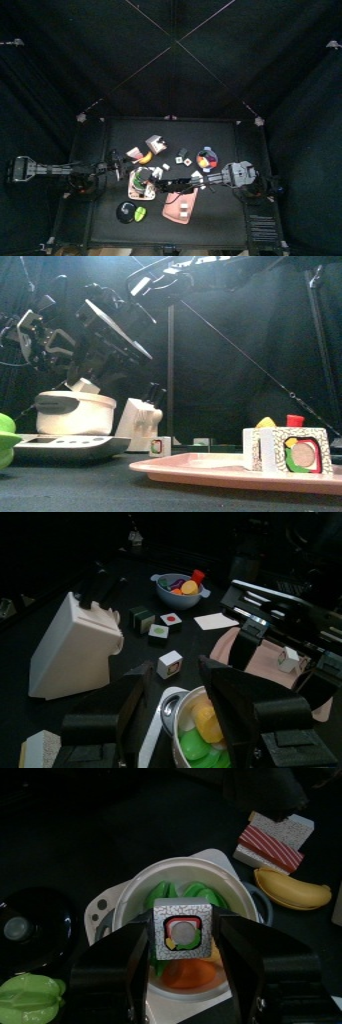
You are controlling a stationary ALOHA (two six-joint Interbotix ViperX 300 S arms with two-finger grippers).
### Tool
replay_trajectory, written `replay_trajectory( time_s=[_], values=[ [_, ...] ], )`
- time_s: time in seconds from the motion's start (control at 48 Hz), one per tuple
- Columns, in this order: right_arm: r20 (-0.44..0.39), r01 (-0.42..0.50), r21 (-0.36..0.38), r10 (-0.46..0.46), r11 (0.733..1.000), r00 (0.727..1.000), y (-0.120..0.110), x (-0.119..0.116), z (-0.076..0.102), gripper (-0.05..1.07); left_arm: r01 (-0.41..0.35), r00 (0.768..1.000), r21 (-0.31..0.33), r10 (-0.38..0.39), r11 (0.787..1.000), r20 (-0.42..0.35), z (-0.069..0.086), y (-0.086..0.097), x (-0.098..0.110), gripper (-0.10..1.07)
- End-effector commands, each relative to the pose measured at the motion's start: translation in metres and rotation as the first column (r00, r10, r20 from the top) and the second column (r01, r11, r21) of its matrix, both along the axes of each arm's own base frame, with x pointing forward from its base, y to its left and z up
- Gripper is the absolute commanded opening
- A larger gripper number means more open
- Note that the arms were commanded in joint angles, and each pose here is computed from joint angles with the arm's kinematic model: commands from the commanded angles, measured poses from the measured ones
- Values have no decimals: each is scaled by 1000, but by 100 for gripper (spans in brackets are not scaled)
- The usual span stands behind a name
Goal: Place sushi piece in pot
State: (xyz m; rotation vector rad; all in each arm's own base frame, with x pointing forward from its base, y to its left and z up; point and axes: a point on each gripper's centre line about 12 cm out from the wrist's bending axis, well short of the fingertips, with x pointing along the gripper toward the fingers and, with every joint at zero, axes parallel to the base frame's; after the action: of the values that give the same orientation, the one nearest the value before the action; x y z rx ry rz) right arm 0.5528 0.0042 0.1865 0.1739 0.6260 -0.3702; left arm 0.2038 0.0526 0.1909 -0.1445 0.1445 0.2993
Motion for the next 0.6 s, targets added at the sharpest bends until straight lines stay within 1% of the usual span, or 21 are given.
replay_trajectory(
  time_s=[0.0, 0.062, 0.208, 0.333, 0.458, 0.583],
  values=[
    [57, -2, 5, 2, 1000, 998, -1, 4, 25, 71, -3, 1000, 3, 3, 1000, 12, 4, 1, 2, 81],
    [56, -1, 5, 1, 1000, 998, -1, 4, 25, 76, -3, 1000, 3, 3, 1000, 13, 4, 1, 2, 81],
    [55, 0, 4, 0, 1000, 998, -1, 3, 24, 83, -3, 1000, 3, 3, 1000, 13, 4, 1, 2, 81],
    [46, 14, -1, -14, 1000, 999, -3, 3, 24, 84, -3, 1000, 3, 3, 1000, 13, 4, 1, 2, 81],
    [52, 16, -5, -16, 1000, 999, -3, 4, 28, 84, -3, 1000, 3, 3, 1000, 13, 4, 1, 2, 81],
    [33, 45, -16, -45, 999, 998, -6, 2, 28, 84, -3, 1000, 5, 3, 1000, 13, 4, 1, 2, 81]
  ],
)
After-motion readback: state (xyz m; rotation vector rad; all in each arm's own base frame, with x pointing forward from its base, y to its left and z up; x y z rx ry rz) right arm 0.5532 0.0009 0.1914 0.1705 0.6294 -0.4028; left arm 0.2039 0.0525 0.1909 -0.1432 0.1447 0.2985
